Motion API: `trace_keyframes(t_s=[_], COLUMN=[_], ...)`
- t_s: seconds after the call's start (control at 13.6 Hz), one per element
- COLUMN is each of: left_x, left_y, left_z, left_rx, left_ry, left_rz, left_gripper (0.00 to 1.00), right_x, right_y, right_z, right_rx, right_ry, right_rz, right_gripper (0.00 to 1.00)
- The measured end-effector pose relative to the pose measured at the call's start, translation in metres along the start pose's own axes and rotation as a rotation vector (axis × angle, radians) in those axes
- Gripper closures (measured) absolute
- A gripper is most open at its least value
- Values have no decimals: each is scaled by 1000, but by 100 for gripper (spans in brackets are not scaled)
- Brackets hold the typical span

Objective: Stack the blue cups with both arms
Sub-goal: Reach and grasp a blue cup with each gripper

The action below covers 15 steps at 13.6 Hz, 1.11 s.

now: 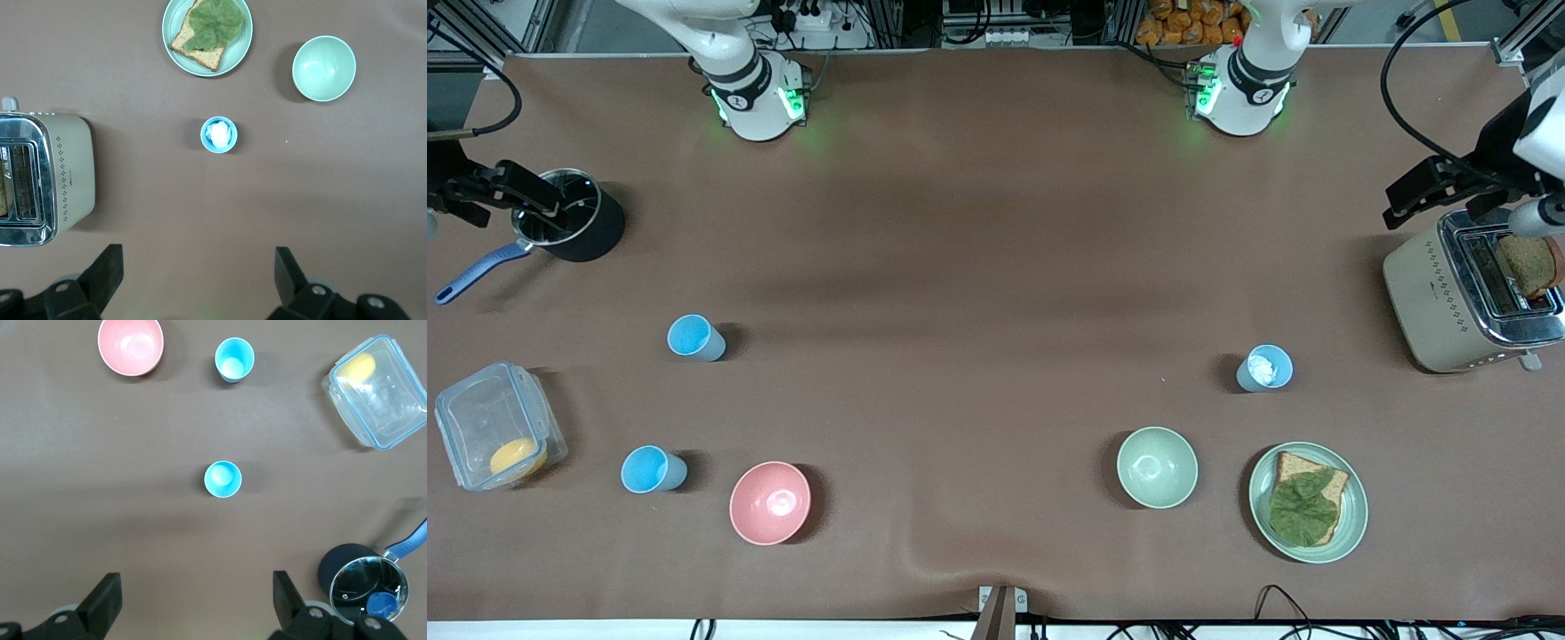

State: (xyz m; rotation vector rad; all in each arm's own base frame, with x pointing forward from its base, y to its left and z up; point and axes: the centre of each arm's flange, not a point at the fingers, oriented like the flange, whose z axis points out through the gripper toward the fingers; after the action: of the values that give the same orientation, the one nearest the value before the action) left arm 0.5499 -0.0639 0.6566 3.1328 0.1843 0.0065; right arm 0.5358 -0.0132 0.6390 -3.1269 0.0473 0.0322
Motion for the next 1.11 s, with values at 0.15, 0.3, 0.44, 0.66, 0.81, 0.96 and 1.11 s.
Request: trace_keyframes(t_s=[0.15, 0.3, 0.44, 0.66, 0.81, 0.96, 1.11], left_x=[3, 5, 12, 32, 48, 53, 49], left_y=[-3, -11, -24, -26, -24, -26, -43], left_z=[3, 5, 15, 64, 116, 175, 234], left_rx=[1, 2, 4, 16, 13, 12, 11], left_ry=[-6, -10, -28, -98, -94, -71, -29], left_rz=[-5, -20, -42, -46, -46, -48, -70], left_gripper=[0, 0, 0, 0, 0, 0, 0], right_x=[0, 0, 0, 17, 32, 38, 42], right_y=[-2, -5, -5, -8, -10, -10, -5], right_z=[0, 0, 0, 32, 60, 76, 92], right_rx=[0, 0, 0, 5, 9, 11, 13], right_ry=[0, 0, -1, -61, -106, -147, -187], right_rz=[-14, -20, -21, -29, -35, -36, -27], right_gripper=[0, 0, 0, 0, 0, 0, 0])
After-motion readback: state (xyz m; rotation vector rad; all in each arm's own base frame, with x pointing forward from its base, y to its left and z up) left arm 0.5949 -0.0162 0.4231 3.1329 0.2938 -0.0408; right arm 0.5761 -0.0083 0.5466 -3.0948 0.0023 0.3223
